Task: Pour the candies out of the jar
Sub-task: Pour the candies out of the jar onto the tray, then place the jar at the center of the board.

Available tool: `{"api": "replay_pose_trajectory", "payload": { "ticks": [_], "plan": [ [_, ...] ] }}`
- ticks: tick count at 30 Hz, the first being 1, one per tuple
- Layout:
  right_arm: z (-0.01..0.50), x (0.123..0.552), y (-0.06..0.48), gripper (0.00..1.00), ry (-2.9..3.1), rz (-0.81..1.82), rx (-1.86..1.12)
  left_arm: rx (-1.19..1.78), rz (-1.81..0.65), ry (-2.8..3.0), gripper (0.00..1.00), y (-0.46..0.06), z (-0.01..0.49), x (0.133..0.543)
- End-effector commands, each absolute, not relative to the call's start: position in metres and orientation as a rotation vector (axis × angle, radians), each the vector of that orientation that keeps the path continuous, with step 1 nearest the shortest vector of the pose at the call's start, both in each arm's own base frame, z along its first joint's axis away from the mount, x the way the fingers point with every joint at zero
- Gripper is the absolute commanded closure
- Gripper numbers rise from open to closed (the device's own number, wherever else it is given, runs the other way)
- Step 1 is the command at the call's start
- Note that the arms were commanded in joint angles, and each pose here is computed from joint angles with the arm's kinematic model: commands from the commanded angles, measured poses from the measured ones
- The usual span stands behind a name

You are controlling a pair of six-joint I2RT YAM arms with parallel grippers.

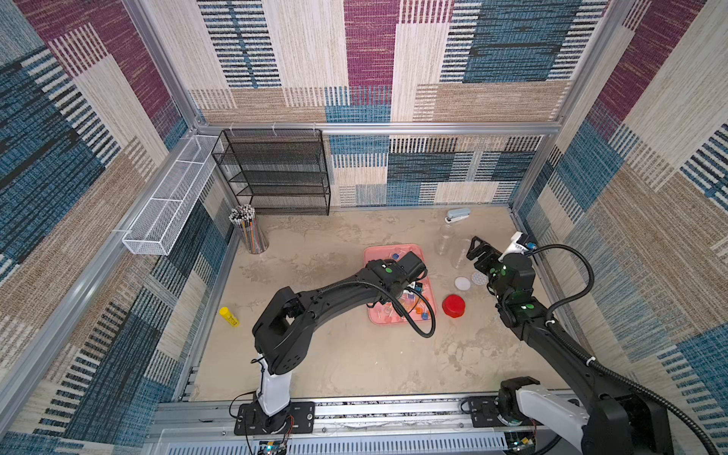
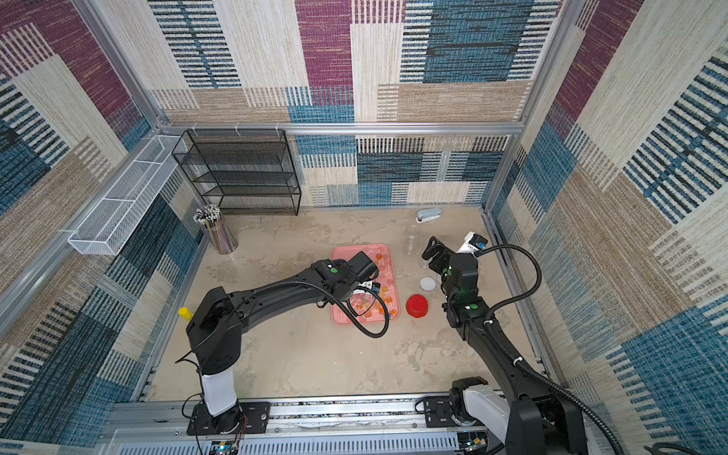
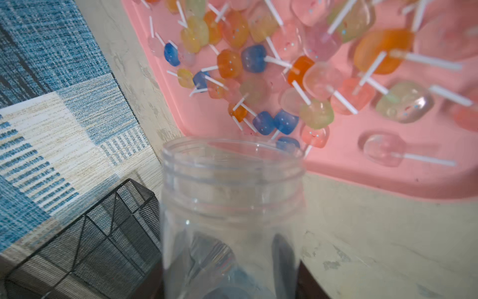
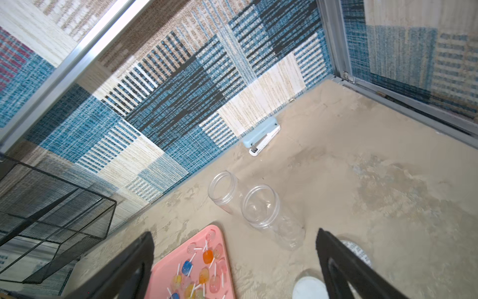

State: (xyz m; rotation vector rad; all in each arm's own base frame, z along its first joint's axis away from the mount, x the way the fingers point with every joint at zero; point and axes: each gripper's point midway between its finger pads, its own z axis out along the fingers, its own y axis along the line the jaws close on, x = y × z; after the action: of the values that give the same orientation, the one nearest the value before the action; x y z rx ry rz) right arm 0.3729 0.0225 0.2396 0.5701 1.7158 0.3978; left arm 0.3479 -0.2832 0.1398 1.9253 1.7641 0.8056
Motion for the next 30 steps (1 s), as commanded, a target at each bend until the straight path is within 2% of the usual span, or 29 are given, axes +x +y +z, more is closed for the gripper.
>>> {"api": "replay_pose_trajectory", "payload": {
  "ticks": [1, 9, 17, 24, 30],
  "plan": [
    [0.255, 0.378, 0.042, 0.00, 1.729, 0.474, 0.457, 1.718, 0.526, 1.826, 1.00, -0.305, 0.152, 0.355],
    [0.288, 0.388, 0.096, 0.00, 1.804, 0.717, 0.213, 1.325, 0.164, 1.922, 1.00, -0.296, 0.184, 0.371],
    [0.292, 0.384, 0.171, 0.00, 1.901, 1.093, -0.108, 1.035, -0.119, 1.859, 1.00, -0.275, 0.216, 0.367],
    [0.278, 0.367, 0.235, 0.00, 1.972, 1.290, -0.303, 0.965, -0.167, 1.818, 1.00, -0.263, 0.223, 0.360],
    [0.263, 0.353, 0.263, 0.00, 2.021, 1.405, -0.343, 0.953, -0.172, 1.826, 1.00, -0.260, 0.218, 0.358]
  ]
}}
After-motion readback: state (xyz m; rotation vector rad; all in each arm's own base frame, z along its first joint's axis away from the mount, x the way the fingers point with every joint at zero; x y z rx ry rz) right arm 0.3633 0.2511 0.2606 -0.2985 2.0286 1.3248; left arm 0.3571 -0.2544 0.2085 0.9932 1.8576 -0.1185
